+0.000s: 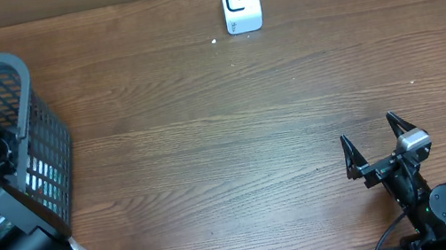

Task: Scan the item barcode
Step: 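Grasp the white tube in the basket with the left gripper and lift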

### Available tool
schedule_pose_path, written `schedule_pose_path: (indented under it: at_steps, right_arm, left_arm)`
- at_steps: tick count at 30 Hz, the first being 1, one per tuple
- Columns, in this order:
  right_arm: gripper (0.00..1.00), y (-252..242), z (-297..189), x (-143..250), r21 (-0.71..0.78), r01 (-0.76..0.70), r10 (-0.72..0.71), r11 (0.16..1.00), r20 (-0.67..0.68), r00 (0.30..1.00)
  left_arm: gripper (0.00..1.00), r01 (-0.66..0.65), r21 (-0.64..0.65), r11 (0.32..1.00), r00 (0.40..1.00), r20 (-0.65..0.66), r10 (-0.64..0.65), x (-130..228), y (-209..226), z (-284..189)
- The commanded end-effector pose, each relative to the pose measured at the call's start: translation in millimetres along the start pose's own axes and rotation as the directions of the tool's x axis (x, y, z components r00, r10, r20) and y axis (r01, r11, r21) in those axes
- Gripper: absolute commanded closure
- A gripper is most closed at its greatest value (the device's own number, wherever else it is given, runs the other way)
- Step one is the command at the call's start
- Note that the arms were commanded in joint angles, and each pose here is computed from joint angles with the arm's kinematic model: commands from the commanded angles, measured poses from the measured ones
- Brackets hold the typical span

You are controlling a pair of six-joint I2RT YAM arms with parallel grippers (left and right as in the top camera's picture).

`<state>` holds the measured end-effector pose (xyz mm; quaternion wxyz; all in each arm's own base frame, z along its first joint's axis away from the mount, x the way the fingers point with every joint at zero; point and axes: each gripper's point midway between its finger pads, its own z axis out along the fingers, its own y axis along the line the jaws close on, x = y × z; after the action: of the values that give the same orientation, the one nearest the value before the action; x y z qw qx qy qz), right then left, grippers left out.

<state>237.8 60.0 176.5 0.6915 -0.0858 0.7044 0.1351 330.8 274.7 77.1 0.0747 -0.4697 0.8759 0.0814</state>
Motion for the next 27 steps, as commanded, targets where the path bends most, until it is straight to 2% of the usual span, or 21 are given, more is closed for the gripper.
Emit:
schedule_pose_path:
  at_steps: [1, 22, 23, 25, 27]
  right_arm:
    - [0.0, 0.6, 0.1, 1.7, -0.003, -0.002, 0.002, 1.0, 0.005, 1.0]
    - [0.0, 0.6, 0.1, 1.7, -0.003, -0.002, 0.002, 1.0, 0.005, 1.0]
    - [0.0, 0.6, 0.1, 1.7, -0.003, -0.002, 0.002, 1.0, 0.005, 1.0]
    - [0.0, 0.6, 0.1, 1.7, -0.003, -0.002, 0.002, 1.0, 0.005, 1.0]
    - [0.0, 0.6, 0.1, 1.7, -0.003, -0.002, 0.002, 1.0, 0.005, 1.0]
  left_arm:
    - [0.36, 0.022, -0.015, 1.0, 0.999, -0.025, -0.022, 9.7, 7.4, 17.0]
    - [0.33, 0.022, -0.027, 0.999, 1.0, 0.02, -0.021, 12.7, 11.1, 46.6]
    - [0.36, 0.022, -0.026, 0.999, 1.0, 0.022, -0.022, 13.0, 11.0, 47.8]
    - [0.48, 0.022, -0.027, 0.999, 1.0, 0.021, -0.022, 14.4, 11.1, 50.0]
    - [0.77, 0.022, -0.027, 0.999, 1.0, 0.019, -0.021, 15.9, 11.4, 51.5]
